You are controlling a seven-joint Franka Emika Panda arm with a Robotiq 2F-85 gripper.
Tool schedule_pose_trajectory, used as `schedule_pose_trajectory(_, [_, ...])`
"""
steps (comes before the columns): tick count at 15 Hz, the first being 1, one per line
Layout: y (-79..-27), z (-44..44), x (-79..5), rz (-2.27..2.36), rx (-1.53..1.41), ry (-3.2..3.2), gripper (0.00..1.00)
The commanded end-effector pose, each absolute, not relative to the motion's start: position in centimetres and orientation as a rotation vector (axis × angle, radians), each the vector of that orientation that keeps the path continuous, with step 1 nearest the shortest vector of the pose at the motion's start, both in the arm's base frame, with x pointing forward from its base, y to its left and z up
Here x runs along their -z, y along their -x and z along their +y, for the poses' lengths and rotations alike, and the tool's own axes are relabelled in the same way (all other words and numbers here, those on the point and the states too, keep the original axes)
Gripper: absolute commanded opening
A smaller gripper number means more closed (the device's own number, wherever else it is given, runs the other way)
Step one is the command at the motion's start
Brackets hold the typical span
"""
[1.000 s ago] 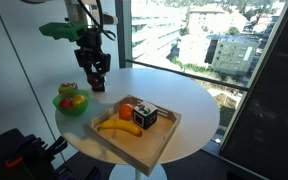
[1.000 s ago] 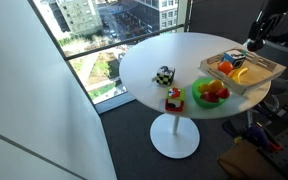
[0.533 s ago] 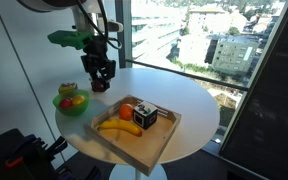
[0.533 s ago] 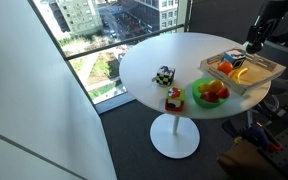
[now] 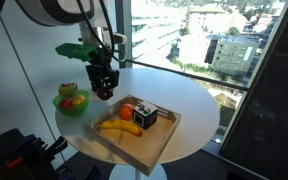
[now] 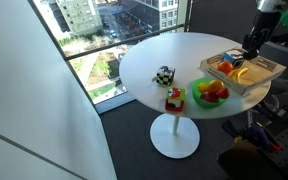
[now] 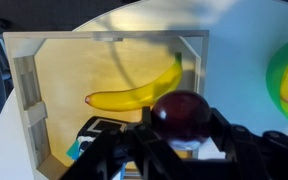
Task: Remove the plum from the green bowl and place it in the wooden tray
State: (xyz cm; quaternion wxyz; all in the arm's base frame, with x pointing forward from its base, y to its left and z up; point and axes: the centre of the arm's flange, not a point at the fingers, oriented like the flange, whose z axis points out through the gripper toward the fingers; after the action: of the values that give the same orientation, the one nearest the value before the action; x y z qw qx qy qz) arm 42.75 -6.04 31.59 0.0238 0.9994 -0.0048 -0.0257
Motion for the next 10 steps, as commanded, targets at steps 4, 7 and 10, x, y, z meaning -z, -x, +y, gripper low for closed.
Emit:
schedule_pose_trajectory(4, [-44.0, -6.8, -29.5, -0.053, 0.086, -3.067, 0.32])
schedule_pose_trajectory(7, [-44.4, -7.0, -28.7, -0.059, 0.074, -3.068, 0.32])
schedule_pose_trajectory(10, [-44.9, -7.1, -27.9, -0.069, 0.056, -3.068, 0.32])
